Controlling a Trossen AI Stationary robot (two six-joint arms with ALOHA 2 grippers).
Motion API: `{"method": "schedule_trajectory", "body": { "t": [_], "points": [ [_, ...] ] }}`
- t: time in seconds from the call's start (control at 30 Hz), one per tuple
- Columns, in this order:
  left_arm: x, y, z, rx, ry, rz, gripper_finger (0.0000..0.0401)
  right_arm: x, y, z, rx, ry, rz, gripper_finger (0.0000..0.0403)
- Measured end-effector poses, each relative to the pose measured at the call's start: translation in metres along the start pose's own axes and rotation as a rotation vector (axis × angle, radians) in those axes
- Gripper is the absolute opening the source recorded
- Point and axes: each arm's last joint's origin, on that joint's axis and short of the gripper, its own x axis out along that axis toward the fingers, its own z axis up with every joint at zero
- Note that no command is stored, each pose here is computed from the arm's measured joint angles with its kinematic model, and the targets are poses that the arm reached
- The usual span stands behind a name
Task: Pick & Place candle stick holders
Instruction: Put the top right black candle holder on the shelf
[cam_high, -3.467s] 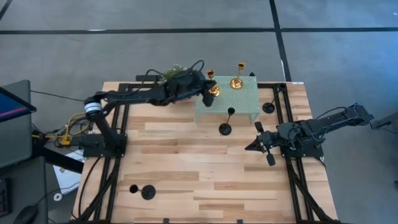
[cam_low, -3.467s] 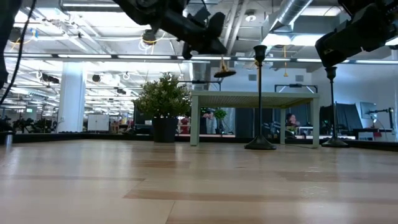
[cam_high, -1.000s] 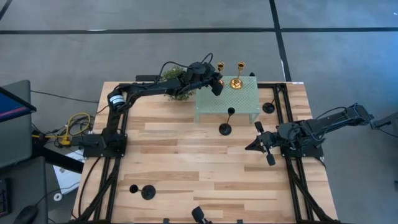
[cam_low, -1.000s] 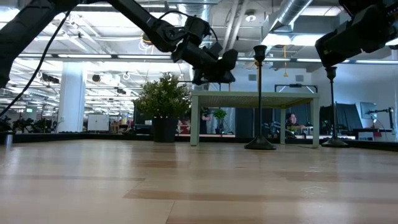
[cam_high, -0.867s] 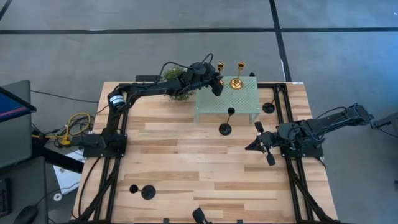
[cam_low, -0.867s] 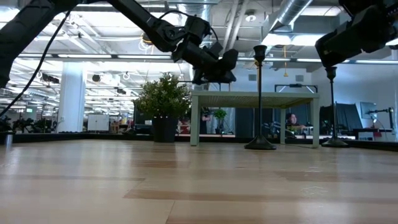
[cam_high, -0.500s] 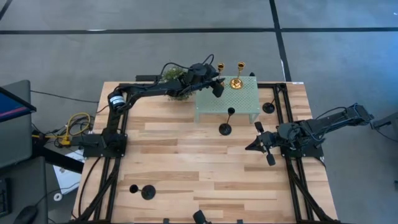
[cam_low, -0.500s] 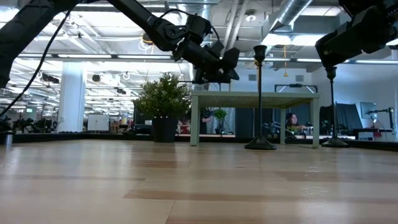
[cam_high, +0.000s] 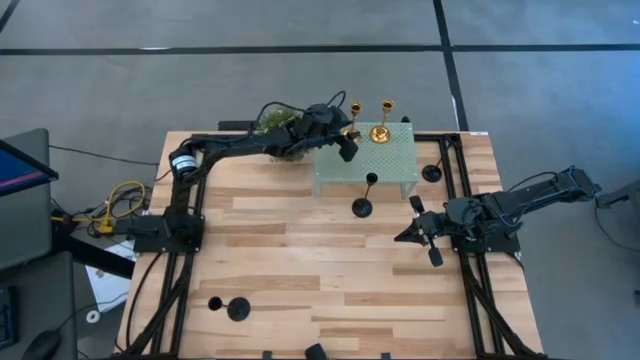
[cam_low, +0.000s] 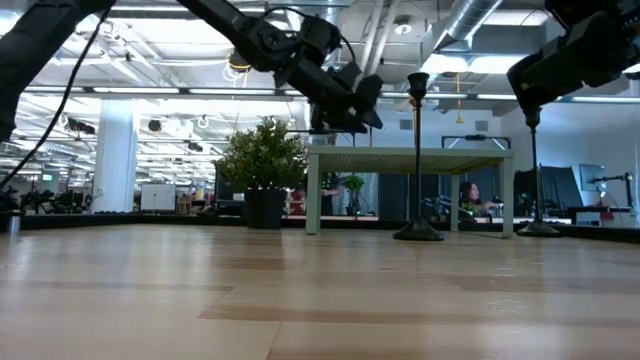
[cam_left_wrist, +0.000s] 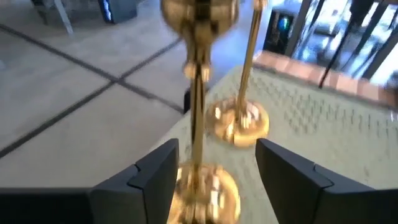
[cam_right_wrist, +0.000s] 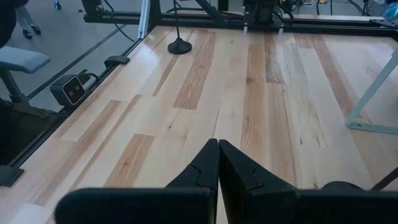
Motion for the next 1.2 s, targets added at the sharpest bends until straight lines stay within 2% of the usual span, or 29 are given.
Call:
{"method": "schedule_trajectory", "body": {
  "t": [0.17,0.37,0.77,1.0,1.2],
  "points": [
    [-0.028,0.003,0.011,-0.004,-0.021,0.005,0.0216,0.0,0.0,0.0,0.0,0.002,0.0,0.0],
    [-0.073,-0.001,0.011,-0.007,-0.011,-0.019,0.0214,0.0,0.0,0.0,-0.001,0.002,0.0,0.0],
    [-0.153,-0.023,-0.021,-0.029,-0.001,-0.146,0.0194,0.0,0.0,0.0,0.0,-0.004,0.001,0.0],
    [-0.181,-0.042,-0.039,-0.009,0.01,-0.299,0.0172,0.0,0.0,0.001,0.005,-0.007,0.002,0.0],
    [-0.191,-0.063,-0.052,0.016,0.039,-0.391,0.0155,0.0,0.0,0.001,0.007,-0.007,0.002,0.0]
  ]
}}
